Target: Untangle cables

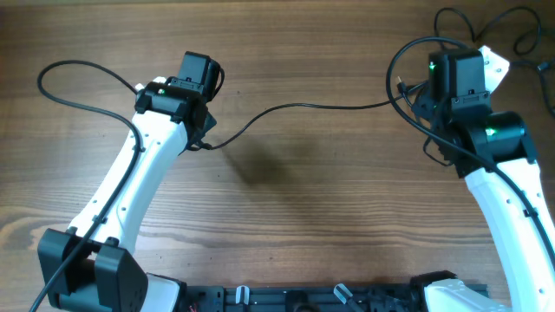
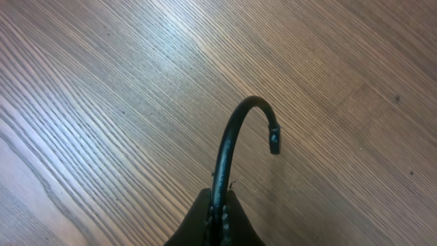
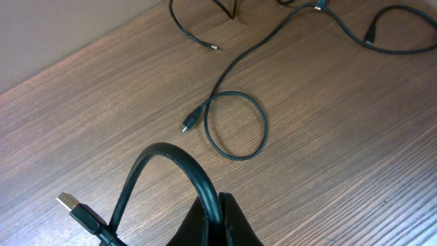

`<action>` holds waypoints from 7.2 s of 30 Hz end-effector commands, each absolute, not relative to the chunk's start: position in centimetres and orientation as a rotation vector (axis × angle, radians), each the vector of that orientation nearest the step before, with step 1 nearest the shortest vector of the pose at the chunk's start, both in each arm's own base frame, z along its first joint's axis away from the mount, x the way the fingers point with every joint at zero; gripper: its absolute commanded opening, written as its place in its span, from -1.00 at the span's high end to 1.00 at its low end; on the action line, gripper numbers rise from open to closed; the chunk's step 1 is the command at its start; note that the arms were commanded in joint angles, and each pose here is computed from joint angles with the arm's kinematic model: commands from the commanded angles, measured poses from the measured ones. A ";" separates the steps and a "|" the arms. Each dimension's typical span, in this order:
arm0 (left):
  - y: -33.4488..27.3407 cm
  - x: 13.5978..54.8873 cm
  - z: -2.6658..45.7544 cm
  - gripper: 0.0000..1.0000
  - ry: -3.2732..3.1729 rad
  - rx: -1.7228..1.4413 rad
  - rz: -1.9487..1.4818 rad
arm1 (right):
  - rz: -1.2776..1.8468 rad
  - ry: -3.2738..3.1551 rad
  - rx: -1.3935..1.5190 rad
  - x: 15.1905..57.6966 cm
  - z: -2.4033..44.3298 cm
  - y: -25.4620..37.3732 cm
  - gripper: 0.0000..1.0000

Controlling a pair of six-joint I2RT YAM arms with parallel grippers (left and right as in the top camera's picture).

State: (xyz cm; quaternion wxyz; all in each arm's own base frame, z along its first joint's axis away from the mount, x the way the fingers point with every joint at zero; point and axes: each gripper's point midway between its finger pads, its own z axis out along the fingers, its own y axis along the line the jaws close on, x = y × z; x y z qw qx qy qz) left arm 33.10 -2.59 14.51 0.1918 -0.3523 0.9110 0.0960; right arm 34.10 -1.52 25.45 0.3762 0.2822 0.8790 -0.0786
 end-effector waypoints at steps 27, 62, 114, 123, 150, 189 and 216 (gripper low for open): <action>-10.5 29.8 12.9 0.24 2.889 -1.009 -0.225 | -0.369 2.098 1.232 30.7 24.3 -15.6 0.91; -15.3 29.6 13.2 -1.00 2.893 -0.740 -0.251 | -0.724 1.734 1.547 28.0 18.8 -38.5 -1.00; -15.5 29.7 13.3 -1.00 2.890 -0.735 -0.256 | -0.408 1.962 1.897 25.1 8.5 -30.1 0.91; -15.4 29.6 13.2 -1.00 2.893 -0.736 -0.253 | -0.569 1.904 1.834 23.9 9.8 -33.3 0.91; -15.4 29.6 13.2 -1.00 2.892 -0.736 -0.253 | -0.178 1.883 1.852 28.1 8.3 -31.3 0.91; -15.3 30.2 13.3 -1.00 2.865 -0.727 -0.244 | 0.022 1.833 2.161 23.8 3.8 -23.8 0.34; -15.3 30.3 13.4 -1.00 2.863 -0.726 -0.247 | 0.223 2.028 1.852 26.4 10.3 -22.0 -0.99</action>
